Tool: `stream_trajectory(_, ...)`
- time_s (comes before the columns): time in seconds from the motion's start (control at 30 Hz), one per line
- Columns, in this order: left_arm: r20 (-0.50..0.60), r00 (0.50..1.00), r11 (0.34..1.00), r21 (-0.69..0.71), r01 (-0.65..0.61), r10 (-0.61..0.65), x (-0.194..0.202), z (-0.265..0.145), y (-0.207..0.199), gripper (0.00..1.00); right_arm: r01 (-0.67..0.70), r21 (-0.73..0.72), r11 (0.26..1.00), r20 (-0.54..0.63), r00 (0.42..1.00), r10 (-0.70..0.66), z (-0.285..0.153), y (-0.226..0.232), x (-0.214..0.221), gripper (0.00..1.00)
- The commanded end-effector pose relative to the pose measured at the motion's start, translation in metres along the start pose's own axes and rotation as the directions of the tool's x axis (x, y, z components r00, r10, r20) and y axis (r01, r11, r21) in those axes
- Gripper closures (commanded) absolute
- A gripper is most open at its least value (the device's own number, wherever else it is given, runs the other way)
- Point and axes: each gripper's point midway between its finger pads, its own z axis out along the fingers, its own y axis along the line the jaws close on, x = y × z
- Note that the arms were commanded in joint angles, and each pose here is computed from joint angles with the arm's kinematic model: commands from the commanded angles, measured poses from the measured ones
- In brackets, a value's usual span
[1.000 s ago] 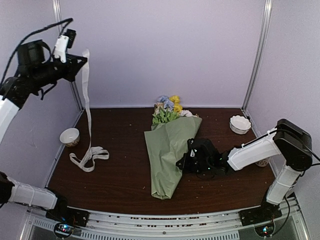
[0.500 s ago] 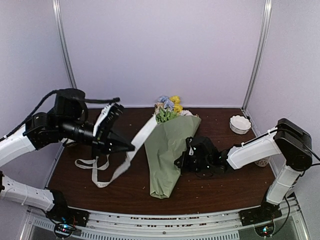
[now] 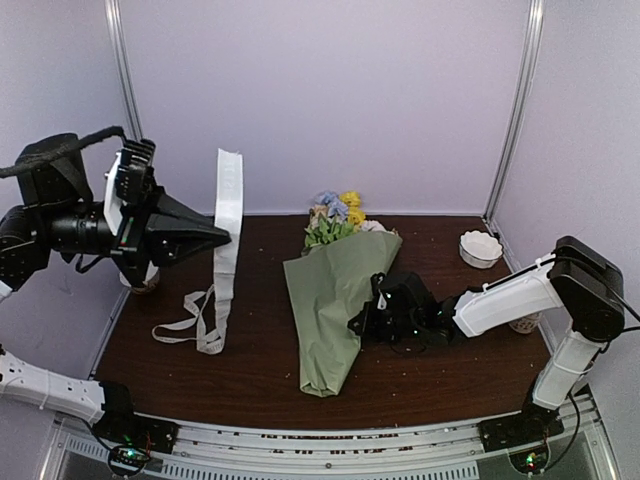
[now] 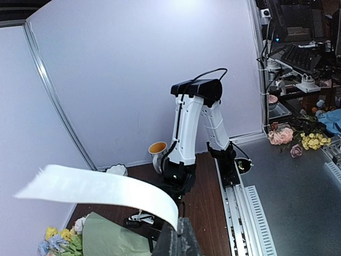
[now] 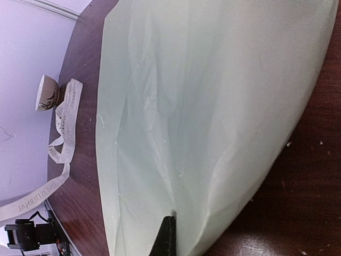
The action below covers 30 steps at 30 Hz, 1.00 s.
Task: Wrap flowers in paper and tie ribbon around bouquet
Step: Place the ribbon at the center of the board.
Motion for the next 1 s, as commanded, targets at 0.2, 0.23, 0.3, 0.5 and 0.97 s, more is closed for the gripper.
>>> stream_trajectory(0.2, -0.123, 0.985, 0.958, 0.246, 0.146, -0.118, 0.074, 0.050, -0.041, 1.00, 0.023, -0.006, 1.000, 0.030, 0.999, -0.023, -0.002, 0.008, -0.012, 1.00)
stream_trajectory(0.23, -0.145, 0.983, 0.957, 0.249, 0.149, -0.115, 0.082, 0.052, -0.042, 1.00, 0.023, -0.005, 1.000, 0.030, 0.999, -0.023, -0.002, 0.008, -0.012, 1.00)
stream_trajectory(0.3, -0.213, 0.970, 0.948, 0.268, 0.171, -0.114, 0.104, 0.064, -0.051, 1.00, 0.023, 0.001, 1.000, 0.028, 0.999, -0.023, 0.000, 0.007, -0.012, 1.00)
stream_trajectory(0.5, -0.323, 0.947, 0.909, 0.396, 0.130, 0.006, 0.161, 0.114, -0.106, 1.00, 0.016, -0.006, 1.000, 0.015, 1.000, -0.016, 0.002, 0.012, -0.013, 1.00)
stream_trajectory(0.97, -0.514, 0.795, 0.883, 0.467, -0.058, 0.324, 0.280, 0.220, -0.121, 1.00, 0.034, -0.028, 0.999, -0.023, 0.999, -0.035, -0.009, 0.025, -0.014, 1.00)
